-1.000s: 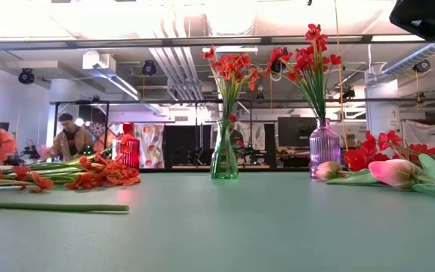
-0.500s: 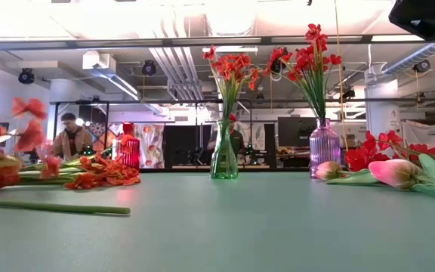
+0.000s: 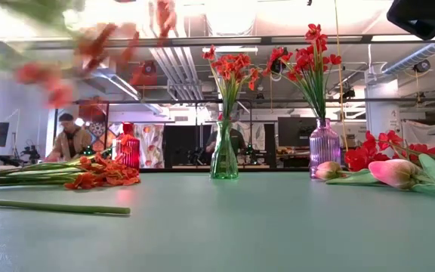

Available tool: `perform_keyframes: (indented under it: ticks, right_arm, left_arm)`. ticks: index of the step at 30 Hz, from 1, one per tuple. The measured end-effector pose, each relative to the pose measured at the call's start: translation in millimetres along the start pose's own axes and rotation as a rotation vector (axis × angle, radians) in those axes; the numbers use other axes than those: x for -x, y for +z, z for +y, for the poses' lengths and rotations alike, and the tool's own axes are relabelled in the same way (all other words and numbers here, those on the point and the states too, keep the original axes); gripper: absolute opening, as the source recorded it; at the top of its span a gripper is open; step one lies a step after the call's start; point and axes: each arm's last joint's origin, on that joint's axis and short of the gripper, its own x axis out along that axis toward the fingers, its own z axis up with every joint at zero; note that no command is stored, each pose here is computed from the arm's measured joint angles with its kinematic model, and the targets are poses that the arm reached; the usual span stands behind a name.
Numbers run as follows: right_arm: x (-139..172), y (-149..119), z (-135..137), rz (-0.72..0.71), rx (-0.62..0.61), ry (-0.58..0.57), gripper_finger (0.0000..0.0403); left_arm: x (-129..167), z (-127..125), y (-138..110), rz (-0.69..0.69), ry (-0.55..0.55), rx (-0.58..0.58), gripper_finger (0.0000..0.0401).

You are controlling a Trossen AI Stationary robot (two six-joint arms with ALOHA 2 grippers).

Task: Sort flowers into vase by color
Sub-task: Put the bottom left orange flower in the green flower vase

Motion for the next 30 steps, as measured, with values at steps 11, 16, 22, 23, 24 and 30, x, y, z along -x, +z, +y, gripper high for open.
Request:
perform_keyframes:
  ticks: [11, 16, 22, 23, 24, 30]
  right_arm:
    - [0, 1, 1, -0.013, 0.054, 0.012, 0.0302]
    - [0, 1, 1, -0.013, 0.062, 0.012, 0.0302]
    - [0, 2, 2, -0.017, 0.073, 0.017, 0.0302]
    - [0, 2, 2, -0.019, 0.072, 0.021, 0.0302]
    - [0, 2, 3, -0.017, 0.070, 0.029, 0.0302]
    - [0, 2, 4, -0.008, 0.071, 0.054, 0.0302]
  left_arm:
    - [39, -29, 60, -0.396, -0.203, -0.448, 0.0000]
    - [52, -40, 97, -0.484, -0.164, -0.714, 0.0000]
    - [45, -48, 136, -0.577, -0.057, -0.914, 0.0000]
    - [40, -50, 144, -0.558, -0.052, -0.936, 0.0000]
    - [35, -53, 152, -0.530, -0.053, -0.962, 0.0000]
    - [6, -71, 184, -0.370, -0.192, -1.148, 0.0000]
